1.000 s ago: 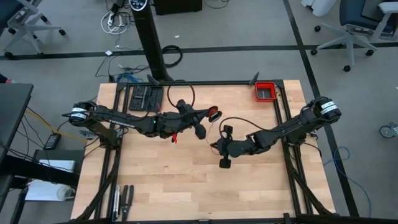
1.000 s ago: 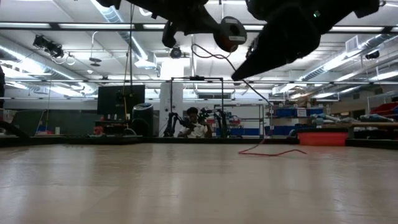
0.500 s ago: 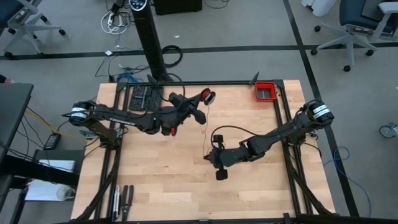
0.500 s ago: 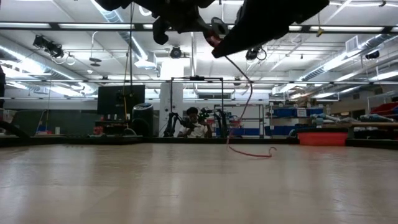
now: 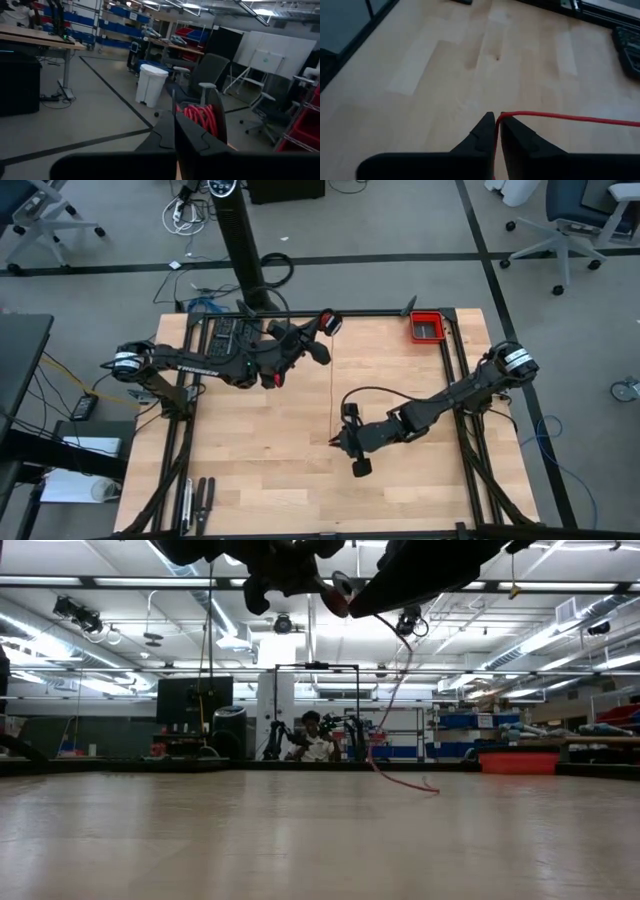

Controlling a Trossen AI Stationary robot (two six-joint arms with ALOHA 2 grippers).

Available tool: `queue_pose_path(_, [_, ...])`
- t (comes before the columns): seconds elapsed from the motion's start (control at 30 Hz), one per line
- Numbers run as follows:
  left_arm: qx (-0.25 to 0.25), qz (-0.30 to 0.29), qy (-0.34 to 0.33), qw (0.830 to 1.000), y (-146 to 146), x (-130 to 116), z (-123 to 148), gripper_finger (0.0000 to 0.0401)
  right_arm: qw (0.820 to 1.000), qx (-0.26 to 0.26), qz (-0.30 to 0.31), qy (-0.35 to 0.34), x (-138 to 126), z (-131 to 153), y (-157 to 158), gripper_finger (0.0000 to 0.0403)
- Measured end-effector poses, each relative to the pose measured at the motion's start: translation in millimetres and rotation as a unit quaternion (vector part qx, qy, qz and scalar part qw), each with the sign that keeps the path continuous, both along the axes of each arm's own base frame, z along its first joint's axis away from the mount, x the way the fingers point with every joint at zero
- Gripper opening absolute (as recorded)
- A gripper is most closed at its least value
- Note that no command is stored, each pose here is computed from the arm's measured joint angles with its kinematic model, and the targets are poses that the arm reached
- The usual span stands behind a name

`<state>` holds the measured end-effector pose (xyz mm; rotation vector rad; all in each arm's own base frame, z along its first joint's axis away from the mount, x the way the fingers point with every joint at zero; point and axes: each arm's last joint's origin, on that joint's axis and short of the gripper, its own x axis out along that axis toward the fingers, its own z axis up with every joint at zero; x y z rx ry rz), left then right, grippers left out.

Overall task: Coil cords
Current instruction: Coil the red wire on the black spool

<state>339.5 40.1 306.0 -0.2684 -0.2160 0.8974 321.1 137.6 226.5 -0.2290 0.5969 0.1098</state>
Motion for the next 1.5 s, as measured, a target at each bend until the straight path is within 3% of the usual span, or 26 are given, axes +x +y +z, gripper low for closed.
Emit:
queue_pose_path(0.33, [0.008,-0.016,0.037,0.999,0.9,1.1,-4.6,0.0000,0.999,0.022,0.023,-0.009,-15.4,14.4,14.2,0.0050])
queue_pose_path(0.47, [0.011,-0.036,0.038,0.999,0.1,1.9,-4.5,0.0000,0.998,0.051,0.034,0.028,-27.5,14.7,21.9,0.0050])
queue_pose_path(0.57, [0.012,-0.052,0.037,0.998,0.0,2.6,-4.4,0.0000,0.996,0.043,0.040,0.061,-36.5,9.5,28.8,0.0056])
queue_pose_path(0.73, [0.015,-0.090,0.039,0.995,-1.7,4.2,-4.8,0.0000,0.991,0.005,-0.015,0.130,-50.7,-1.2,23.8,0.0092])
queue_pose_path(0.93, [0.016,-0.115,0.044,0.992,-3.3,5.2,-5.7,0.0000,0.973,-0.038,-0.096,0.205,-63.4,-11.0,6.4,0.0142])
queue_pose_path(1.07, [0.009,-0.134,0.046,0.990,-4.1,5.9,-7.4,0.0000,0.971,-0.102,-0.092,0.196,-64.8,-11.0,3.4,0.0156])
queue_pose_path(1.17, [0.000,-0.135,0.038,0.990,-4.3,5.9,-7.6,0.0000,0.959,-0.216,-0.080,0.167,-65.7,-8.7,1.8,0.0154])
queue_pose_path(1.23, [-0.006,-0.136,0.032,0.990,-4.6,6.0,-7.6,0.0000,0.937,-0.306,-0.083,0.149,-65.8,-6.4,-1.5,0.0152])
queue_pose_path(1.33, [-0.013,-0.142,0.025,0.990,-6.7,6.3,-7.6,0.0000,0.890,-0.425,-0.079,0.146,-62.2,-3.0,-11.0,0.0151])
queue_pose_path(1.4, [-0.014,-0.149,0.024,0.988,-9.1,6.6,-7.6,0.0000,0.871,-0.456,-0.070,0.167,-57.5,-4.4,-22.3,0.0151])
queue_pose_path(1.5, [-0.014,-0.157,0.024,0.987,-14.0,7.0,-7.6,0.0000,0.874,-0.433,-0.068,0.208,-50.5,-12.5,-46.1,0.0151])
